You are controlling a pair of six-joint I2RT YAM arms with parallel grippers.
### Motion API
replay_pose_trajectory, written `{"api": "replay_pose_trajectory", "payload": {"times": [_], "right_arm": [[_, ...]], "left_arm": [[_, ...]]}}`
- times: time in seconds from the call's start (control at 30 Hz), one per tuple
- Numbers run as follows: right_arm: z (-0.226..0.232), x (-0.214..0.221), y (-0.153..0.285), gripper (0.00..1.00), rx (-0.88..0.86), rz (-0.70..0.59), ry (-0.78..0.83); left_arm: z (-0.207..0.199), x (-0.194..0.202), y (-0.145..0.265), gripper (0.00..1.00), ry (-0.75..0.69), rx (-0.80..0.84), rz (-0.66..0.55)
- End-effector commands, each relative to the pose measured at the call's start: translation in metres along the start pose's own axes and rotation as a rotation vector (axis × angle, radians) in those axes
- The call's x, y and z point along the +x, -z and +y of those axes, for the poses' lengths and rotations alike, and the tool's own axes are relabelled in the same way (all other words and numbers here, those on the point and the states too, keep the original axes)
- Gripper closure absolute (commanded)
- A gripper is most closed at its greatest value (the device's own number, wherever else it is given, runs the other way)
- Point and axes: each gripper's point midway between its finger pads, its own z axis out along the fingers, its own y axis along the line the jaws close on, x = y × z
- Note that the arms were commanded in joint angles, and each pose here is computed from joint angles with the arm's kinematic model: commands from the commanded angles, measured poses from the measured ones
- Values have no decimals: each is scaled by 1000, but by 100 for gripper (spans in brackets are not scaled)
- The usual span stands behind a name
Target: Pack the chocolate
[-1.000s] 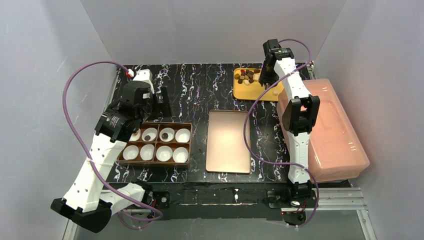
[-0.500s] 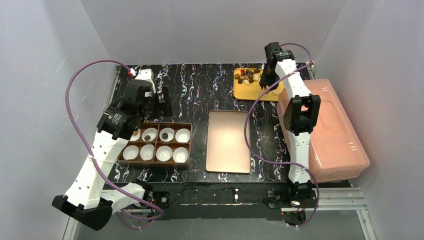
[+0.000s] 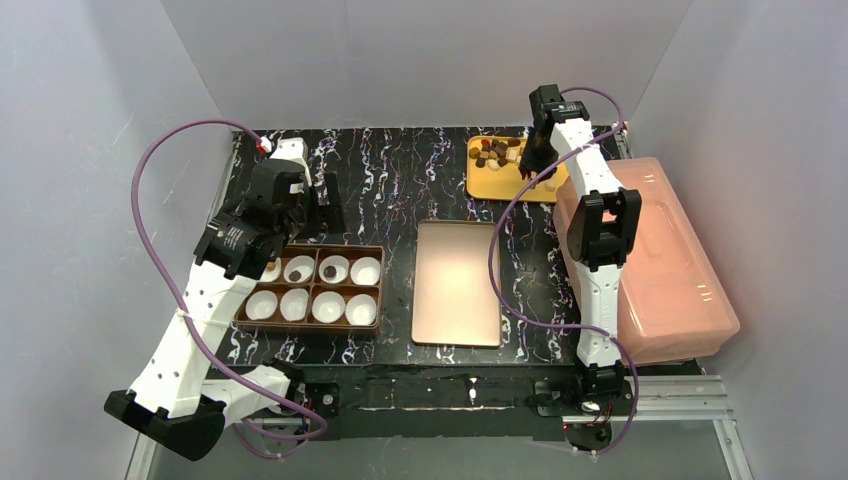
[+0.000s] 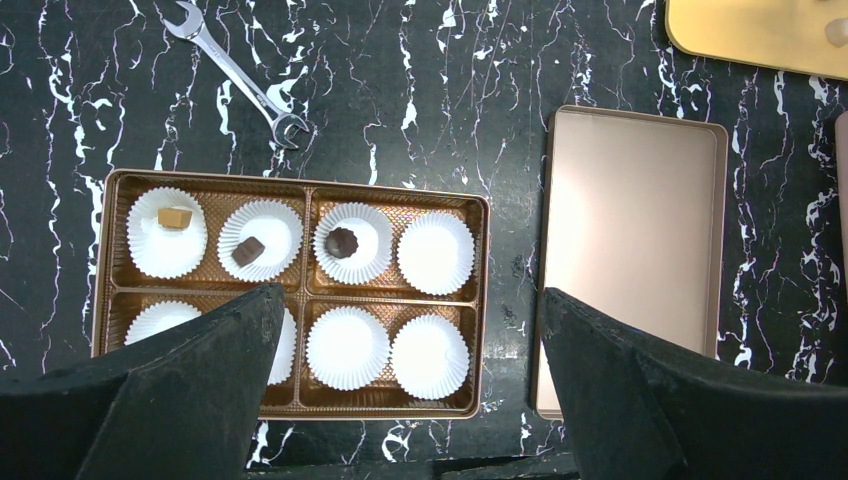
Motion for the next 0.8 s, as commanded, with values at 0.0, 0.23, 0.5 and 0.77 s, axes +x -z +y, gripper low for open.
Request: {"api": "replay_pose_trajectory", "payload": {"times": [0.0, 0.23, 0.5, 0.77], "right_arm": [[1, -17, 43, 66, -40, -84, -15], [-3, -17, 69, 67, -46, -115, -19], [2, -4, 89, 69, -65, -114, 3], [35, 30, 138, 69, -160, -136, 94]], "left_arm": [[0, -7, 8, 1, 10, 9, -22], [0, -7, 10, 1, 14, 14, -24], [1, -6, 11, 0, 20, 12, -31], [10, -4, 9, 0, 3, -33, -33]]}}
